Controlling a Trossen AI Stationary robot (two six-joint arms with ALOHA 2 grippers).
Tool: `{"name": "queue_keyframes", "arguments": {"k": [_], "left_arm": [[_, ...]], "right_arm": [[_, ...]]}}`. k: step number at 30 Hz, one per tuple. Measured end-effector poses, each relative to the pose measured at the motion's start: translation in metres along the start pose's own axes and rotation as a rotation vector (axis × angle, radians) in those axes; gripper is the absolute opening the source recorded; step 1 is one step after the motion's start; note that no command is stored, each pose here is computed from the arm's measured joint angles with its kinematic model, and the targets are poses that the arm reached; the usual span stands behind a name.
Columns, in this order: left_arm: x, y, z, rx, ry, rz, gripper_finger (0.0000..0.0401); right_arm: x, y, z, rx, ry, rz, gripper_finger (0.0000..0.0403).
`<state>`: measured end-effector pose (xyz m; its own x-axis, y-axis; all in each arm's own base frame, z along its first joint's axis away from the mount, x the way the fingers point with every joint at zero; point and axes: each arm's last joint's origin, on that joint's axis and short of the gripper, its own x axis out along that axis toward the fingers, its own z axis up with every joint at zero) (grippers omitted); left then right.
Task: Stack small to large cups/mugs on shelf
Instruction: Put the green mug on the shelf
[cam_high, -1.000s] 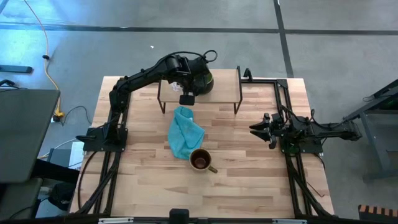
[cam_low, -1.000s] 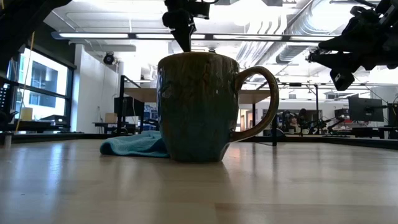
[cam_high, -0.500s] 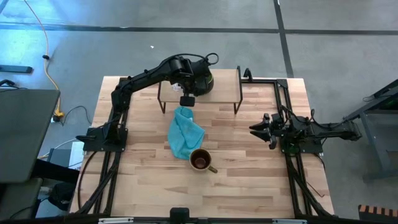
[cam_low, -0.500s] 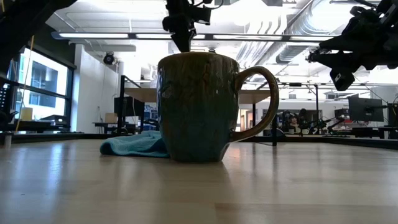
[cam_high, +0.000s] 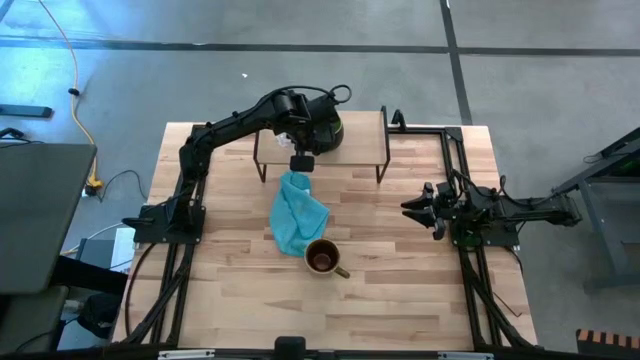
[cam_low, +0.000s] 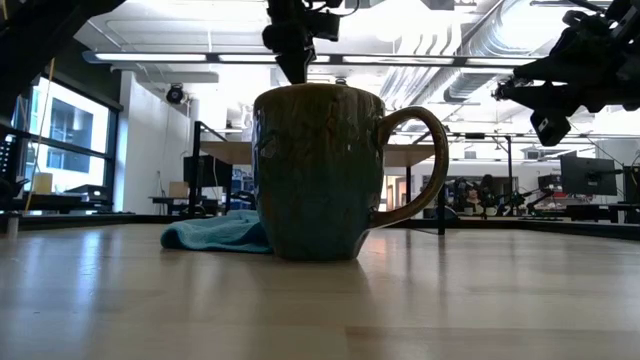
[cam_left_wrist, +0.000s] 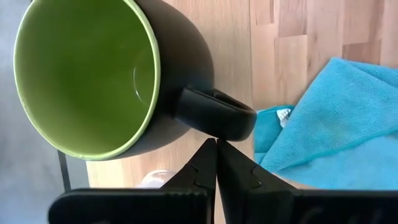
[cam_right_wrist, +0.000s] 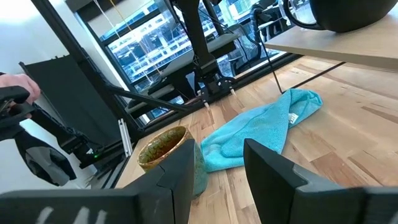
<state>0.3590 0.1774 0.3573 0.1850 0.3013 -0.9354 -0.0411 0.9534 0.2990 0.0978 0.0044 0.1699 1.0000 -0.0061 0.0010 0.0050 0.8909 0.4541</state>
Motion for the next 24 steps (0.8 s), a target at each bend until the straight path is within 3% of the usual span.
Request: {"name": "queue_keyframes", "arguments": {"k": [24], "left_arm": [[-0.0003,-0.0001,0.0055,-0.053,-0.081,-0.055,0.0]], "right_arm": [[0.0,0.0,0.0,0.0,0.001,0.001,0.0128]]}}
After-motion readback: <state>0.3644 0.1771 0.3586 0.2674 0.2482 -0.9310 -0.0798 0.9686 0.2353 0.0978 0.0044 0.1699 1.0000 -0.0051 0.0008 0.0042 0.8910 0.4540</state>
